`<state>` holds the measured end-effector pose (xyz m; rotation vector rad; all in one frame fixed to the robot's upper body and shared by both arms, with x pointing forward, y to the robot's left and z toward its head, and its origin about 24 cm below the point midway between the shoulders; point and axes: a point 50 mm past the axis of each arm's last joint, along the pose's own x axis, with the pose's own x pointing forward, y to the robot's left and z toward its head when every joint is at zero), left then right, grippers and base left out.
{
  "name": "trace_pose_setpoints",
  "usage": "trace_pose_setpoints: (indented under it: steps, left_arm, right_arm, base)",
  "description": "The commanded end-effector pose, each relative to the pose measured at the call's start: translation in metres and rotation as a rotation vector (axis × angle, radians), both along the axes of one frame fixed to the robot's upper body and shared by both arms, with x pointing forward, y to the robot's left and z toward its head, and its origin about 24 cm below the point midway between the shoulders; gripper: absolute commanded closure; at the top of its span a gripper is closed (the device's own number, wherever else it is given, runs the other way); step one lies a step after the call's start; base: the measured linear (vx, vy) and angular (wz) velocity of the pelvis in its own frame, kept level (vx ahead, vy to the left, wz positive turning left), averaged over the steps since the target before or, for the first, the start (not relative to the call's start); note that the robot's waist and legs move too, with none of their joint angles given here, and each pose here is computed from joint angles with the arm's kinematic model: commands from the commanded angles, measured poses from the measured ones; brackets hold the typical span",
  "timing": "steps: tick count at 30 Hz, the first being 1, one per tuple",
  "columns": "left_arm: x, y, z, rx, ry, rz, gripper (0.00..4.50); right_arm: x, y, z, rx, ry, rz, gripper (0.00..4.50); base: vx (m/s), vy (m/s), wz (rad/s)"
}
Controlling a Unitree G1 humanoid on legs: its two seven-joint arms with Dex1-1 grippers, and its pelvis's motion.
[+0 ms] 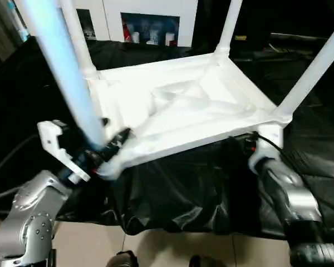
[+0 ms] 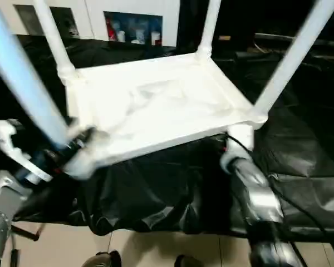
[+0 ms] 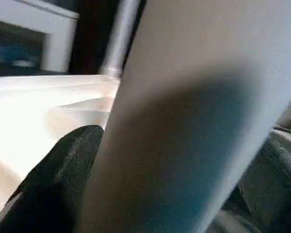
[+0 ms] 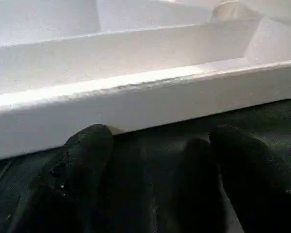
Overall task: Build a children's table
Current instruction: Rotate table base
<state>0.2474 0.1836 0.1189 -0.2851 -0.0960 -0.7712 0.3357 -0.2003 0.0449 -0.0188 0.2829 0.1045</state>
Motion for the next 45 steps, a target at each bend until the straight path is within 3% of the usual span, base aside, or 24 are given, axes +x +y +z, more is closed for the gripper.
trace_pose_setpoints:
  steps: [1, 5, 8, 10, 12, 17, 22, 26, 36, 41, 45]
  left_arm:
    - [0.0, -0.013, 0.008, -0.007, -0.025, -0.115, 0.05]
    - [-0.002, -0.022, 0.006, 0.006, -0.005, -0.217, 0.05]
    - [-0.01, -0.034, 0.01, -0.011, -0.013, -0.293, 0.05]
    - [-0.011, -0.035, 0.01, -0.011, -0.014, -0.304, 0.05]
    - [-0.013, -0.043, 0.004, -0.01, 0.001, -0.327, 0.05]
    - [0.0, -0.072, 0.002, -0.063, -0.006, -0.37, 0.05]
    - [0.009, -0.085, 0.004, -0.077, -0.009, -0.38, 0.05]
    - [0.017, -0.111, 0.009, -0.085, -0.029, -0.461, 0.05]
    - [0.019, -0.157, 0.022, -0.124, -0.077, -0.58, 0.05]
    - [0.019, -0.163, 0.021, -0.125, -0.078, -0.586, 0.05]
    - [0.028, -0.16, 0.012, -0.057, -0.07, -0.504, 0.05]
  right_arm:
    - [0.008, 0.001, 0.006, -0.026, -0.019, 0.012, 0.8]
    - [0.017, 0.016, 0.003, -0.002, -0.004, 0.047, 0.8]
    - [0.022, 0.043, 0.0, 0.013, -0.003, 0.132, 0.8]
    - [0.024, 0.049, 0.0, 0.019, -0.002, 0.143, 0.8]
    - [0.025, 0.058, -0.003, 0.023, 0.008, 0.168, 0.8]
    - [0.03, 0.078, -0.001, 0.038, -0.006, 0.242, 0.8]
    - [0.03, 0.083, -0.002, 0.045, -0.008, 0.259, 0.8]
    - [0.029, 0.085, -0.006, 0.047, -0.011, 0.288, 0.8]
    - [0.025, 0.104, -0.008, 0.103, -0.028, 0.393, 0.8]
    - [0.026, 0.107, -0.007, 0.1, -0.03, 0.411, 0.8]
    - [0.026, 0.108, -0.007, 0.092, -0.033, 0.417, 0.8]
  base:
    - [0.0, 0.0, 0.0]
    - [0.0, 0.0, 0.0]
    - [0.0, 0.0, 0.0]
    - [0.0, 0.0, 0.0]
    - [0.0, 0.0, 0.0]
    - [0.0, 0.0, 0.0]
    - [0.0, 0.0, 0.0]
    - [0.0, 0.0, 0.0]
    - [0.0, 0.0, 0.0]
    - [0.0, 0.0, 0.0]
    - [0.0, 0.0, 0.0]
